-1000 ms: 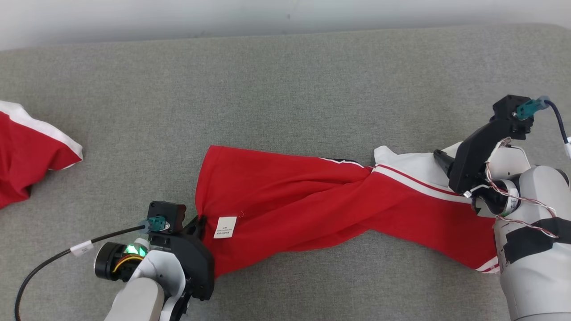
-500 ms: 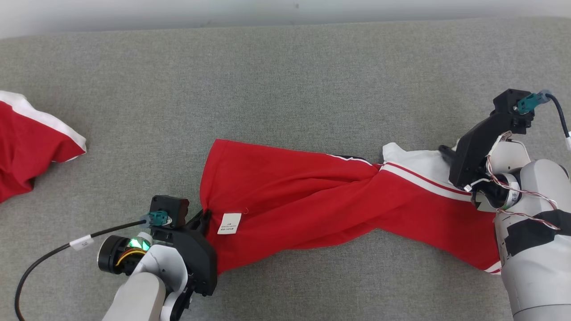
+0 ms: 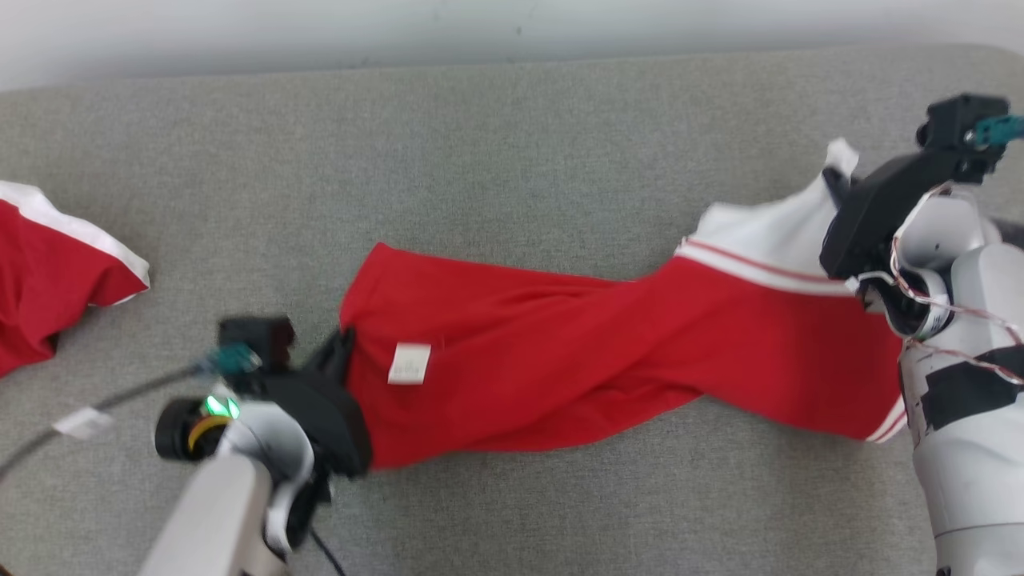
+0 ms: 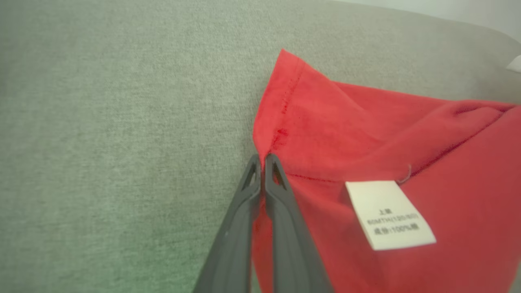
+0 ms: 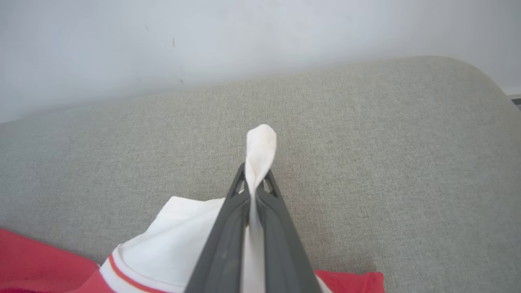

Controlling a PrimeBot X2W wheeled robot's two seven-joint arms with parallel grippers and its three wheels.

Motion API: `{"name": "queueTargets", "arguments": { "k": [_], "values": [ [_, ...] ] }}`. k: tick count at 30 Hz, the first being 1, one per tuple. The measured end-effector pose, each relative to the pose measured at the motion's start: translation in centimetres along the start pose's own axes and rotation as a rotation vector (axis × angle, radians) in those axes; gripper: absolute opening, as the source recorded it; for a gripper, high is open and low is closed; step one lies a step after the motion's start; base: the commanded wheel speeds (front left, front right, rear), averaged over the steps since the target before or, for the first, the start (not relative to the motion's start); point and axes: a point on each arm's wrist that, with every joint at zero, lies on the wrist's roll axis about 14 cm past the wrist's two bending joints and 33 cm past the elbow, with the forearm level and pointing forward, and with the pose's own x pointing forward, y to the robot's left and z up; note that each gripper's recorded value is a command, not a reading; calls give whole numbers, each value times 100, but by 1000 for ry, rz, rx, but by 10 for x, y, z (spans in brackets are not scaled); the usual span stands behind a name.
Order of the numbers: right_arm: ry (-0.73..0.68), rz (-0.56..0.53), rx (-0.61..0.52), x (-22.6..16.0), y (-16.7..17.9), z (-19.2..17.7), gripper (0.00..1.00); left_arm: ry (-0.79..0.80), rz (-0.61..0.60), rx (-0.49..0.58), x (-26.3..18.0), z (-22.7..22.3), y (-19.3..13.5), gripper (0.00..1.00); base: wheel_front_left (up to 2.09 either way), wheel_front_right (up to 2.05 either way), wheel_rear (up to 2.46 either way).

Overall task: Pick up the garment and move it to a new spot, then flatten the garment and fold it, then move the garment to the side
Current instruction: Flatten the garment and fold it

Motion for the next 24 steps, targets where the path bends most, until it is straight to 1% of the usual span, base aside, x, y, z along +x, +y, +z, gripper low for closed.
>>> {"name": "queueTargets", "arguments": {
  "k": [4, 8, 12, 13, 17, 19, 24],
  "values": [
    [-131, 31, -20, -12, 8, 37, 0, -126, -44, -100, 1, 53, -5, 0, 0, 0, 0],
    [-242, 76, -37, -28, 19, 70, 0, -223, -112, -247, -1, 104, -12, 0, 0, 0, 0],
    [-326, 96, -106, -41, 23, 101, 0, -275, -165, -316, 2, 148, -16, 0, 0, 0, 0],
    [-326, 96, -106, -41, 23, 101, 0, -275, -165, -316, 2, 148, -16, 0, 0, 0, 0],
    [-430, 96, -166, -45, 24, 137, 0, -320, -195, -344, 10, 186, -16, 0, 0, 0, 0],
    [-478, 105, -193, -44, 28, 153, 0, -356, -192, -339, 16, 206, -14, 0, 0, 0, 0],
    [-597, 119, -223, -35, 34, 189, 0, -456, -160, -280, 34, 248, -8, 0, 0, 0, 0]
  ]
}}
